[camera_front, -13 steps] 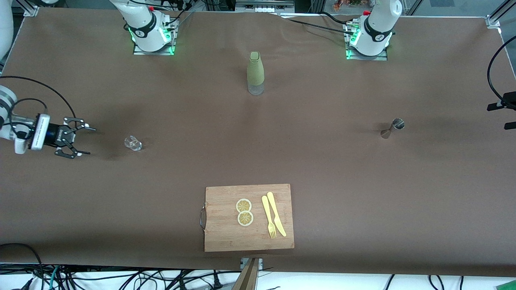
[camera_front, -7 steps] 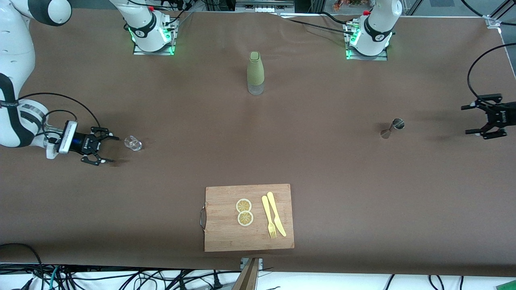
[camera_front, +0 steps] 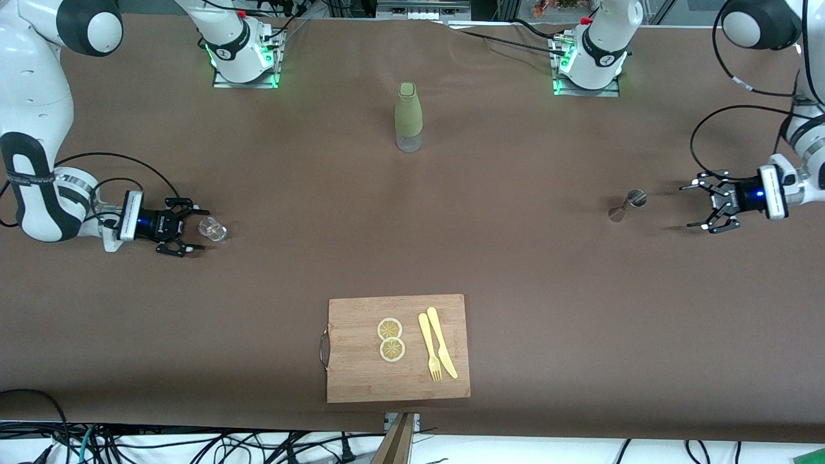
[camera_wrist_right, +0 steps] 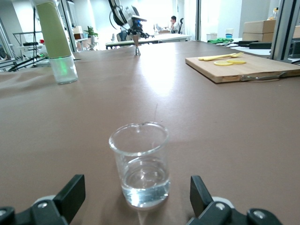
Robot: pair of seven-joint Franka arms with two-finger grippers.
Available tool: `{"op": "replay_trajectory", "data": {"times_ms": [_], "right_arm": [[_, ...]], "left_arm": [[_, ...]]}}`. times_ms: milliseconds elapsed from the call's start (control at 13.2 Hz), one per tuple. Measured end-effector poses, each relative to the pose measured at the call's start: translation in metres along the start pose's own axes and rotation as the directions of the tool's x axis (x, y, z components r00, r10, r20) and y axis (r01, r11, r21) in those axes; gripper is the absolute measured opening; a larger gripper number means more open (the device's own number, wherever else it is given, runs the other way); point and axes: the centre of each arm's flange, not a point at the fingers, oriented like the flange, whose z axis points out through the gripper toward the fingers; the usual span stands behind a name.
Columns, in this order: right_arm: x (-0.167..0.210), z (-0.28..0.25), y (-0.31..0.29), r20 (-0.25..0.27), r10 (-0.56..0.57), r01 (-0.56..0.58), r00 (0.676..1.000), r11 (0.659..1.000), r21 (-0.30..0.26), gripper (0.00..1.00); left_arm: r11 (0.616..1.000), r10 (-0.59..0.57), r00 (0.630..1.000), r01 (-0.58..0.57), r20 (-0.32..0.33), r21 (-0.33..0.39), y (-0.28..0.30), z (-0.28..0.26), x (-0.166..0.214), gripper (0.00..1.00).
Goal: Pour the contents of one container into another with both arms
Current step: 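Grasp the beaker with the right gripper while the left gripper grasps the jigger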
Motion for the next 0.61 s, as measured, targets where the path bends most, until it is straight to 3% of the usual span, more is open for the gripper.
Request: {"op": "replay_trajectory", "data": {"times_ms": [152,607], "right_arm": [[0.001,0.011,0.003,-0.016,-0.007,0.007,1.0,1.0,0.014,0.99],[0.006,0.022,0.007,-0.026,-0.019,0.02,0.999,0.999,0.027,0.96]], "left_arm": [[0.998,0.06,0.995,-0.06,-0.074,0.004,0.0,0.02,-0.026,1.0],[0.99,0.107,0.98,-0.122,-0.17,-0.078,-0.008,0.088,-0.048,1.0]]}}
